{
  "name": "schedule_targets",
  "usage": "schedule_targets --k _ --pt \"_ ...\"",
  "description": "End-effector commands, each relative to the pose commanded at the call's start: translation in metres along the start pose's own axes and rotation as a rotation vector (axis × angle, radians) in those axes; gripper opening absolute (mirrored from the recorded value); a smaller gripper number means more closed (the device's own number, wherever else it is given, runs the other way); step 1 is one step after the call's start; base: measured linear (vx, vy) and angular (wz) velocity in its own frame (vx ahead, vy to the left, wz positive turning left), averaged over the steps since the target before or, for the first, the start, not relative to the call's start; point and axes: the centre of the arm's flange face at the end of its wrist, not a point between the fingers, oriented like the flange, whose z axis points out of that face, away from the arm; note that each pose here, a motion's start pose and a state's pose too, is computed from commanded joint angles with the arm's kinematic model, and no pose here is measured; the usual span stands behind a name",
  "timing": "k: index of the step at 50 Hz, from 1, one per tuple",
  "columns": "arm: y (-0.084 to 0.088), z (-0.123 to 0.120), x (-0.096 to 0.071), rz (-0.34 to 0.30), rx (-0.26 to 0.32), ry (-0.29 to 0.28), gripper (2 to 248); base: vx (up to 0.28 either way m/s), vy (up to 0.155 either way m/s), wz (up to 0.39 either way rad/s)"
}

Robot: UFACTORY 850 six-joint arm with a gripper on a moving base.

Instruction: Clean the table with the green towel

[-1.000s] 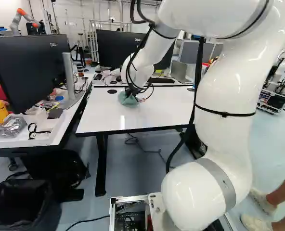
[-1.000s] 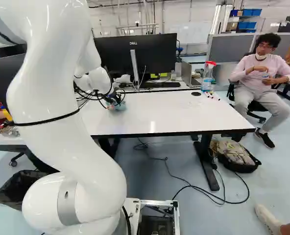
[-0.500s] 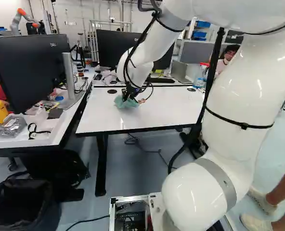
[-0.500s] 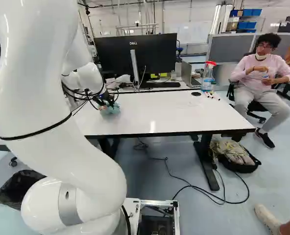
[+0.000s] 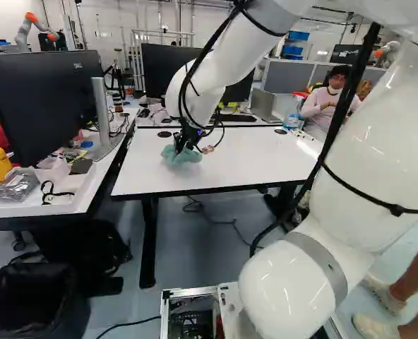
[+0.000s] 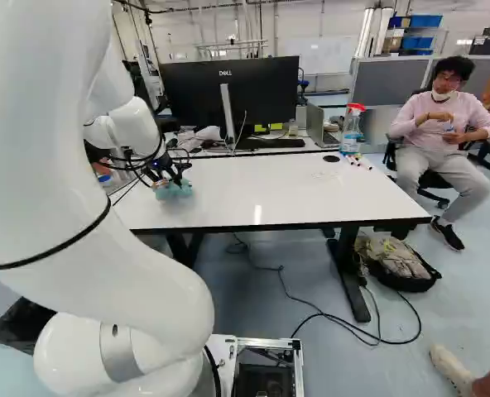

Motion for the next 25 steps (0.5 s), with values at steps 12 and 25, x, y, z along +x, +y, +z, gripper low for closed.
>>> schedule_targets --k 12,25 --pt "-0.0006 -0.0028 -0.0002 -0.001 0.001 0.001 59 0.000 0.000 0.000" --pt "-0.0006 -0.0028 -0.0002 -0.001 0.001 0.001 59 0.000 0.000 0.000"
